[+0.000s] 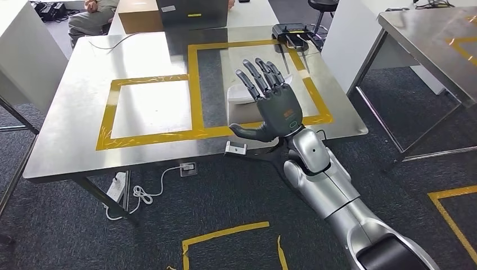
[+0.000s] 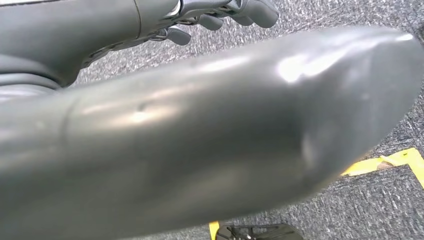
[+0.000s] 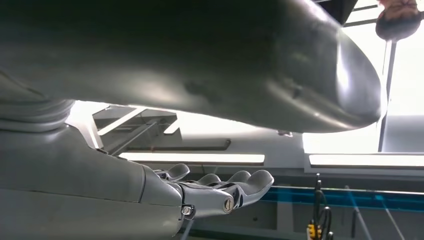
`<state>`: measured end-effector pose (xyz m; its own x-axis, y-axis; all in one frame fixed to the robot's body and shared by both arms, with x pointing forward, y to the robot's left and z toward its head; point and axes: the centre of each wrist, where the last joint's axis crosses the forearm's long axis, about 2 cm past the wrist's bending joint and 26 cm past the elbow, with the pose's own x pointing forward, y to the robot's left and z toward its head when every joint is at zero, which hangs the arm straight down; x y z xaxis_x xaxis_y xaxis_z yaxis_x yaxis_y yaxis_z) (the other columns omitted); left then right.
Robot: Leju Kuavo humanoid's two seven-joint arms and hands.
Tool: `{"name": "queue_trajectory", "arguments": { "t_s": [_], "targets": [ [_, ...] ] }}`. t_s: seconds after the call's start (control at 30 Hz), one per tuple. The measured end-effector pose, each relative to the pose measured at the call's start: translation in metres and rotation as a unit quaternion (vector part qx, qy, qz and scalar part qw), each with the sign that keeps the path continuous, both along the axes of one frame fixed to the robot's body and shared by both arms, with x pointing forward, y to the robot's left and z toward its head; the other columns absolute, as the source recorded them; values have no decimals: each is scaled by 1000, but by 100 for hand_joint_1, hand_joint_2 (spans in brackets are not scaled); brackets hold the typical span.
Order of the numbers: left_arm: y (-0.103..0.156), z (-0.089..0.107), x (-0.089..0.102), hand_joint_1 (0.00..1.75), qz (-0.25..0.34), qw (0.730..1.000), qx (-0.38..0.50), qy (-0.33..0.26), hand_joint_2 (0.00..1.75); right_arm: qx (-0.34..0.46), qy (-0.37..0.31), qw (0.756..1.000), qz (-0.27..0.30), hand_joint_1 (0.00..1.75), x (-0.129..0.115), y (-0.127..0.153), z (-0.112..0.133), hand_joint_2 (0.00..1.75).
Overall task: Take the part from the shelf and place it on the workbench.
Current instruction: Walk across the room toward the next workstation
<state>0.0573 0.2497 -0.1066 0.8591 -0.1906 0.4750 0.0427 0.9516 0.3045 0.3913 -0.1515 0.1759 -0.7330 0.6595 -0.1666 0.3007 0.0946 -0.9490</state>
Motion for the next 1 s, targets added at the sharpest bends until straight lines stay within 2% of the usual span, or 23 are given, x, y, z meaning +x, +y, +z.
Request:
{"name": "queue_trajectory", "arguments": {
  "t_s": [0.2,0.33,0.43,0.6,0.77,1.0],
  "targets": [
    [-4,0,1,0,-21,1000,-5,-1,0,8,-4,1000,-23,0,2,-47,-9,0],
    [-5,1,2,0,-31,999,-6,4,0,5,0,999,-41,0,-6,-69,-19,0],
    [-5,1,2,0,-34,999,-5,8,0,-7,2,998,-56,0,-16,-78,-27,0],
    [-5,1,2,0,-36,999,-12,2,0,-11,-6,997,-71,0,-23,-94,-26,0],
    [-2,0,2,0,-39,999,-14,4,0,-14,-4,997,-77,0,-39,-101,-36,0],
    [-2,0,2,0,-40,999,-13,3,0,-17,2,996,-83,0,-47,-109,-41,0]
  ]
}}
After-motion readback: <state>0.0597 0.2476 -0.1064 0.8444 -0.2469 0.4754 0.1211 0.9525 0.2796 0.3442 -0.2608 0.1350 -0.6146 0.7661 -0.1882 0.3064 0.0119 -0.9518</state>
